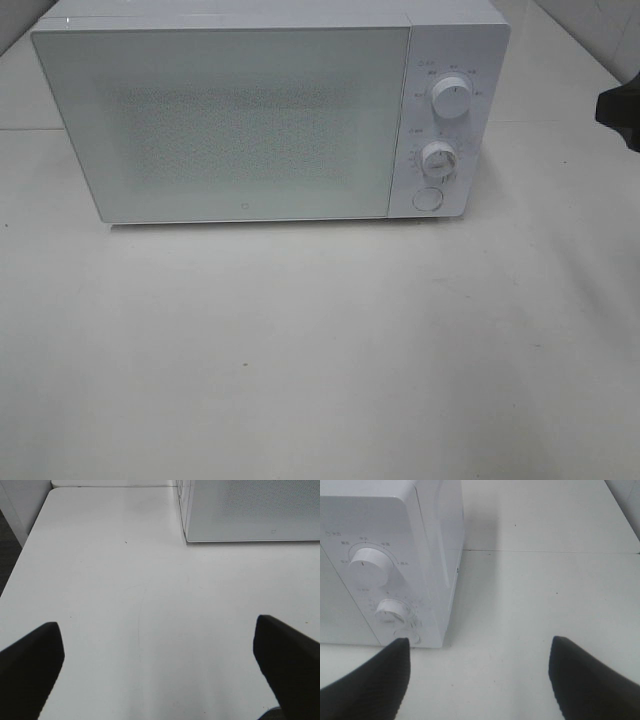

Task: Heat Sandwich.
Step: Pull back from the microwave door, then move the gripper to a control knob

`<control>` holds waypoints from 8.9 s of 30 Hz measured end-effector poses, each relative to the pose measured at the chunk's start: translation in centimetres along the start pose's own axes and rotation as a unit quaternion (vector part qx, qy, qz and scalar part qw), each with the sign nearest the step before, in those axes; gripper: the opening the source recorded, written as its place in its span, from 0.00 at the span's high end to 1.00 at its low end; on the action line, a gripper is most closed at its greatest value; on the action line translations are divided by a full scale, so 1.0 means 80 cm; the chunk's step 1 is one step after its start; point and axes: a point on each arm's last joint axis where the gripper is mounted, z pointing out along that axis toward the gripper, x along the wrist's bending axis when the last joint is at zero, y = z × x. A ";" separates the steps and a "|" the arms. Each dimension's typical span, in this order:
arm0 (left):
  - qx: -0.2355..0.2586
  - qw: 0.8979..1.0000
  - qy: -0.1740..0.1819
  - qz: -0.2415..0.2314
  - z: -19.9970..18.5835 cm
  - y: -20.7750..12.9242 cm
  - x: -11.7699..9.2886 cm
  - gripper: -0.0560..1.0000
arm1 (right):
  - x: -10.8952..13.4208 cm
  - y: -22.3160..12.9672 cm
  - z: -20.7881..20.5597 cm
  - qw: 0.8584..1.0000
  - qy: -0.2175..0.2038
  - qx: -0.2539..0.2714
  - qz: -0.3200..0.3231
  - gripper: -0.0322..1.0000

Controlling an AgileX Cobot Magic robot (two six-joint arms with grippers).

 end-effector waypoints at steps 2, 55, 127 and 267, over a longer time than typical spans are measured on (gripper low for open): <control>0.000 1.000 0.000 0.000 0.000 0.000 0.000 0.02 | 0.000 0.001 0.004 1.000 0.001 -0.005 0.000 0.25; 0.000 1.000 0.000 0.000 0.000 0.000 0.000 0.02 | 0.122 -0.115 0.067 0.989 -0.045 -0.138 -0.003 0.22; 0.000 1.000 0.000 0.000 0.000 0.000 0.000 0.02 | 0.159 -0.110 0.218 0.989 -0.054 -0.135 -0.004 0.23; 0.000 1.000 0.000 0.000 0.000 0.000 0.000 0.02 | 0.158 -0.114 0.209 0.617 0.047 -0.146 0.772 0.55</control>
